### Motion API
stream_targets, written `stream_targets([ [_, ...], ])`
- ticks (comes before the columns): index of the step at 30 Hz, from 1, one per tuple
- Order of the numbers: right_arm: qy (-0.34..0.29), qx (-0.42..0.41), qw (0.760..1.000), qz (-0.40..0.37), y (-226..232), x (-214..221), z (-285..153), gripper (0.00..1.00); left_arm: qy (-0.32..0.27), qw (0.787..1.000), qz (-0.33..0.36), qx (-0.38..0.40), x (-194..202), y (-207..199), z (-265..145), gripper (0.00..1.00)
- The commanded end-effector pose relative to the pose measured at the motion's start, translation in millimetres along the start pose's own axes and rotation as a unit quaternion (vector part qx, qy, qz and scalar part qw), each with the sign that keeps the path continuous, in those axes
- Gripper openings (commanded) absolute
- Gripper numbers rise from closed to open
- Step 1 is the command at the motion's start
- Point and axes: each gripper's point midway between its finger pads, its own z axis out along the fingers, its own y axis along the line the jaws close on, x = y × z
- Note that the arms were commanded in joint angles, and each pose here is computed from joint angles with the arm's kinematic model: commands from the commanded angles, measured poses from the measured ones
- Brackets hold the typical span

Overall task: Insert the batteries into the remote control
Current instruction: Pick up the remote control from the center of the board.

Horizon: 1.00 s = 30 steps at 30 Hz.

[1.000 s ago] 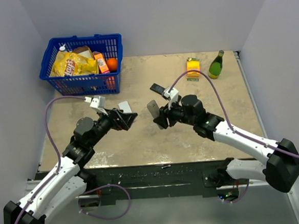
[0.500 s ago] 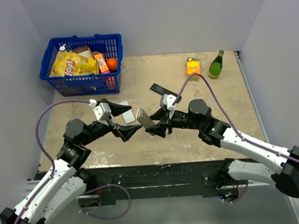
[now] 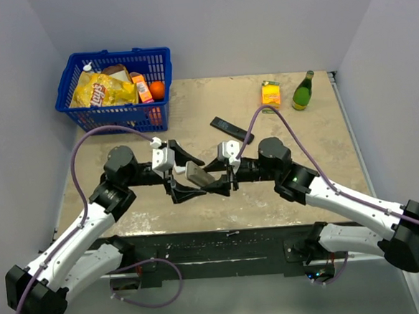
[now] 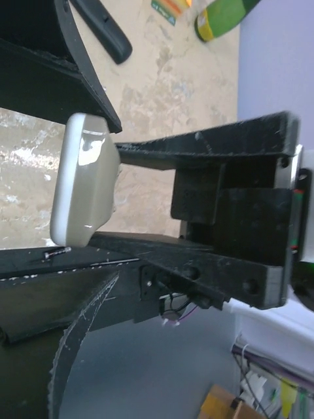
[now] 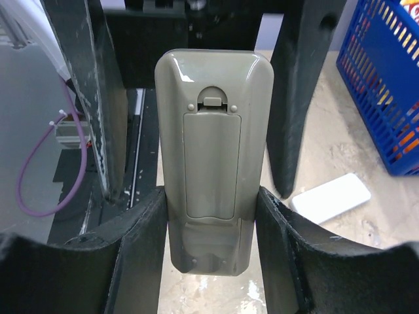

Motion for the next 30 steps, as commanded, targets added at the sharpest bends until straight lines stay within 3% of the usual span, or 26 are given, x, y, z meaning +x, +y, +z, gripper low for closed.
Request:
stream_targets([
  [1, -0.039, -0.012, 0.998, -0.053, 2, -37, -2, 0.04, -0.002, 0.997, 0.058, 0.057, -11, -17, -2, 0.85],
  [9, -0.021, -0.02, 0.998, -0.062, 2, -26, 0, 0.04, -0.009, 0.996, 0.071, 0.059, -13, -19, -3, 0.58],
  [16, -0.009, -0.029, 0.998, -0.059, 4, -17, 3, 0.05, -0.01, 0.995, 0.066, 0.071, -10, -22, -2, 0.15],
  [19, -0.004, -0.022, 0.998, -0.058, 1, -17, 2, 0.09, -0.008, 0.996, 0.073, 0.056, -8, -19, -4, 0.05],
  [22, 0.005, -0.001, 0.999, -0.04, -4, -17, 0, 0.5, 0.0, 0.995, 0.091, 0.036, 0, -14, -6, 0.0],
  [23, 0.014, 0.009, 1.0, -0.018, -6, -16, -1, 0.68, 0.0, 0.994, 0.101, 0.029, -1, -13, -8, 0.0],
  [26, 0.023, 0.052, 0.998, 0.023, -16, -22, -6, 0.87, 0.014, 0.991, 0.129, -0.002, 7, -5, -13, 0.0],
  [30, 0.009, 0.086, 0.992, 0.089, -18, -39, -15, 0.96, 0.027, 0.986, 0.16, -0.035, 20, 5, -18, 0.0],
])
